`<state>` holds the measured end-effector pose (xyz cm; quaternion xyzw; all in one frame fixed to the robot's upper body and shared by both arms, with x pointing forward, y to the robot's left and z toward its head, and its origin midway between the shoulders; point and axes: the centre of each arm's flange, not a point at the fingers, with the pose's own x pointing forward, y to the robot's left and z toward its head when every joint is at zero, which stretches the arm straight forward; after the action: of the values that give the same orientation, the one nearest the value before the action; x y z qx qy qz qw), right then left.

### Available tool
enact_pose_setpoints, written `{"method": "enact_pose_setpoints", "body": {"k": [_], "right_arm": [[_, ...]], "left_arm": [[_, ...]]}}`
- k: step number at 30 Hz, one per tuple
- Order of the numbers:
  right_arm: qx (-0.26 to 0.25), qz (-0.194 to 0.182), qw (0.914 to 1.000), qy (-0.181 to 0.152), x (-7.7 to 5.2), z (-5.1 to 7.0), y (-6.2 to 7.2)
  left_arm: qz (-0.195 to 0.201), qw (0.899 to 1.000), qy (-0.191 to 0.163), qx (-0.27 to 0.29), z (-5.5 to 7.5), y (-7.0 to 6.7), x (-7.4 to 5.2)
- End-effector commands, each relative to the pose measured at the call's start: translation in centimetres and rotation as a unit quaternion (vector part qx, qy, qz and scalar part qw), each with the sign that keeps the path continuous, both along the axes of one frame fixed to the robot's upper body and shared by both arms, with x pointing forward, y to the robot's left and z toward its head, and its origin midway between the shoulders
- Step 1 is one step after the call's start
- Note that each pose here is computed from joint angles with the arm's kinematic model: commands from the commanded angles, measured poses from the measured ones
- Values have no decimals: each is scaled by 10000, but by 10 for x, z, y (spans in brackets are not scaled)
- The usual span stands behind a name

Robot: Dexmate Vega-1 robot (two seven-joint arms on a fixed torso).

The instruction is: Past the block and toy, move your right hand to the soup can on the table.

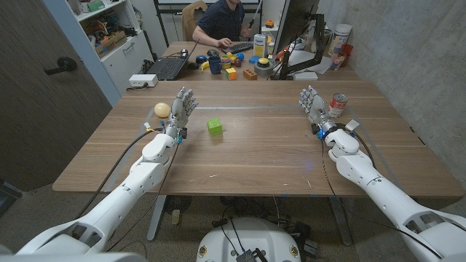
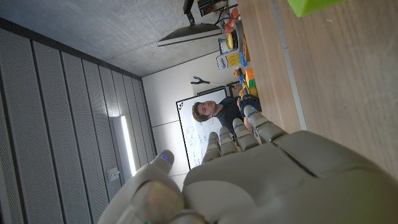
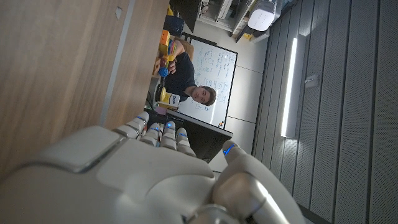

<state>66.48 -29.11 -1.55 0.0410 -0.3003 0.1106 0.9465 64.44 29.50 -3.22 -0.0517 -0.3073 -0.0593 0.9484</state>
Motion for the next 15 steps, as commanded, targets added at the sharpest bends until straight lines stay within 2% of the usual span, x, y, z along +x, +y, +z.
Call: {"method": "enact_pose_setpoints", "body": {"k": [1,8,15], "right_arm": [[131,142,9998,-108,10,13,-1],[14,108,9999,-117,9,17,-3],[-341,-8,9993,-157,8,29,-10]], "left_arm": [[280,9988,-99,-386,-2,6,-8],[264,9988,-93,-398,-3,5,-7],[244,9989,-102,-396,-2,6,-6]]}}
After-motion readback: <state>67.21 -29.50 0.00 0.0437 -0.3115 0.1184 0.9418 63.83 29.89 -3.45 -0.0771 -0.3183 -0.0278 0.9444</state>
